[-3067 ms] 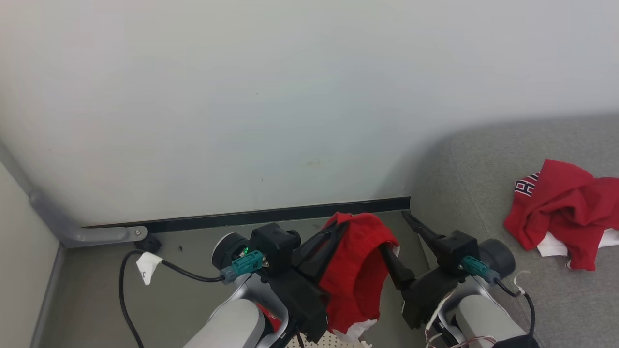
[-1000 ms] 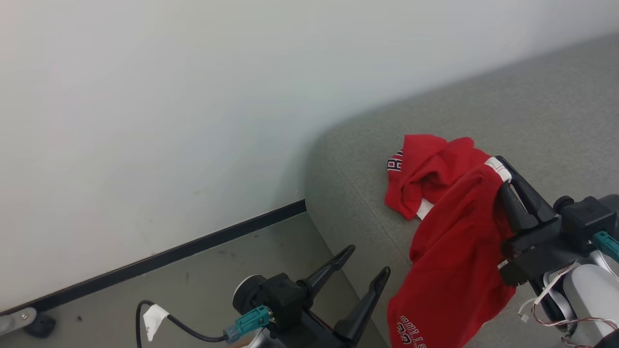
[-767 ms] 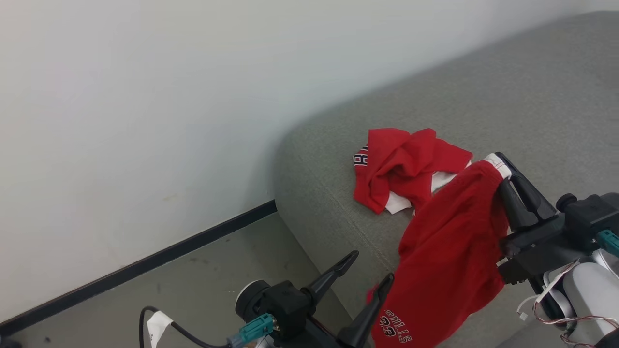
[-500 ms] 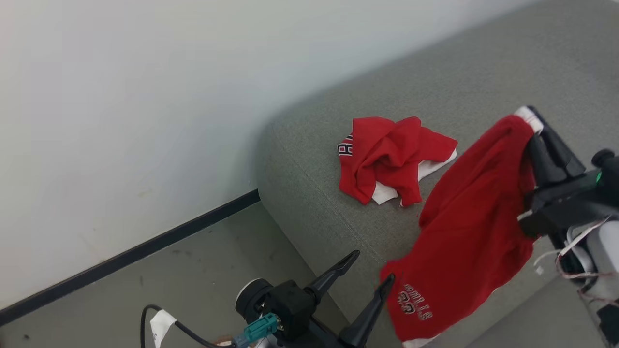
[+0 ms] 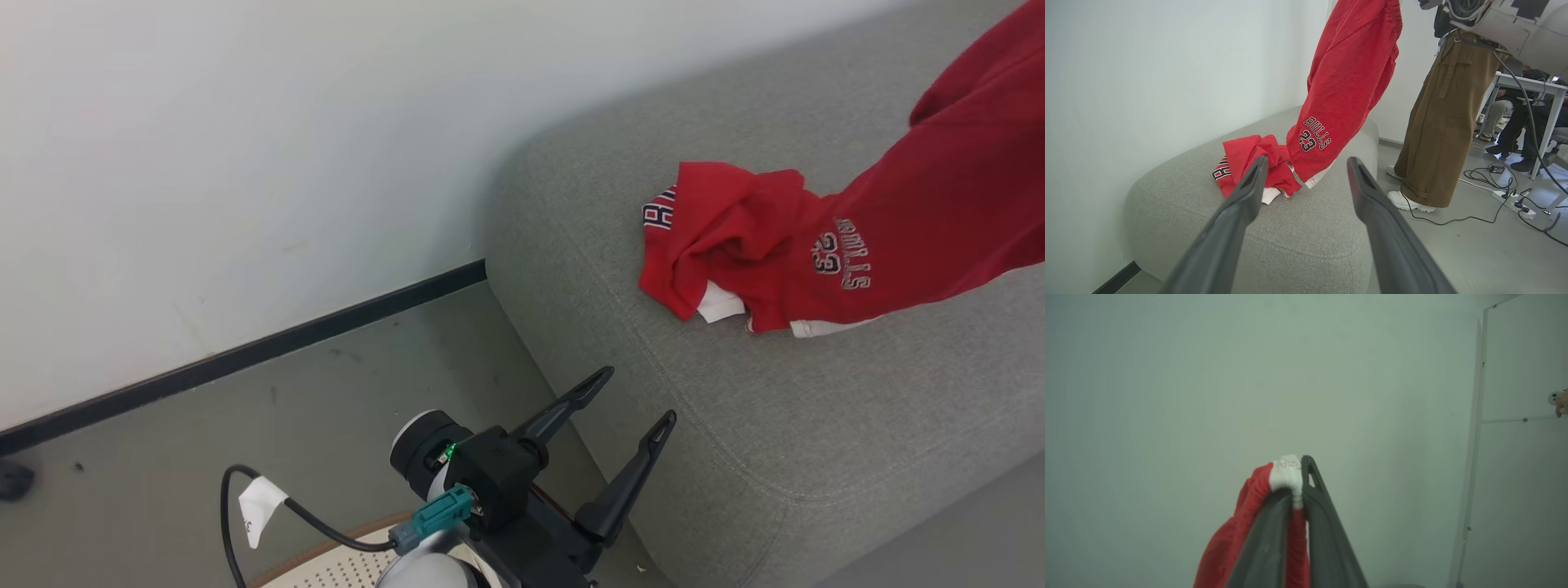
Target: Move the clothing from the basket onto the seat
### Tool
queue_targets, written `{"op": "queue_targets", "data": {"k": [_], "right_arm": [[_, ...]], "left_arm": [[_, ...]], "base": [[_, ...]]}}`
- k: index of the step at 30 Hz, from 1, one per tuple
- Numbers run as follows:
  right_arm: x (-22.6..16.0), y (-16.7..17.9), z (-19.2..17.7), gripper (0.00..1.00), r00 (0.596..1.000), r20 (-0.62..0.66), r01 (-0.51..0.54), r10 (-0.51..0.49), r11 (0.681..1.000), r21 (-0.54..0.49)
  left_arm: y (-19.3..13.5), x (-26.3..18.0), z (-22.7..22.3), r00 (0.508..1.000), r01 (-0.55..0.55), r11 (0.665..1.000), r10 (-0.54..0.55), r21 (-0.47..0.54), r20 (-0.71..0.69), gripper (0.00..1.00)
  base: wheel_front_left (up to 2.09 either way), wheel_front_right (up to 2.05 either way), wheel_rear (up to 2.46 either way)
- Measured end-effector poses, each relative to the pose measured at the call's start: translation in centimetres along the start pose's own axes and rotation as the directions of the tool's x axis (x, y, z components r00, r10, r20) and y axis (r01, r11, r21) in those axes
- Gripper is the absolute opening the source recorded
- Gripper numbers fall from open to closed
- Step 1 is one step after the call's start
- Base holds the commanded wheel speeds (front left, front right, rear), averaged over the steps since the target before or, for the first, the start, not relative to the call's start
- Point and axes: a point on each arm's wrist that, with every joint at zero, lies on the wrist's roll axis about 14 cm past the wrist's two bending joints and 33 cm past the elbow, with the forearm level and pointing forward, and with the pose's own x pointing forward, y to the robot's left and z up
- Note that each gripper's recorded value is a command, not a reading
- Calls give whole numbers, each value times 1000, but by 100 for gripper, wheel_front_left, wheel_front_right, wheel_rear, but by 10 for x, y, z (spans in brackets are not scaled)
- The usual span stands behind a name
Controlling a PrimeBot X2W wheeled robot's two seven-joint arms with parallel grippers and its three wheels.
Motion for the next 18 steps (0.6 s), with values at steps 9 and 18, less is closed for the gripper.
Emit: {"op": "queue_targets", "data": {"k": [9, 18], "right_arm": [[37, 13, -41, 0, 996, -88, -1, 1, 1000, -2], [32, 72, -152, 0, 942, -329, -53, 69, 997, 59]], "left_arm": [[32, -6, 10, 998, -52, 998, 51, 31, 24, 100], [67, -9, 11, 995, -99, 994, 98, 43, 30, 100]], "base": [[0, 0, 0], [0, 0, 0]]}}
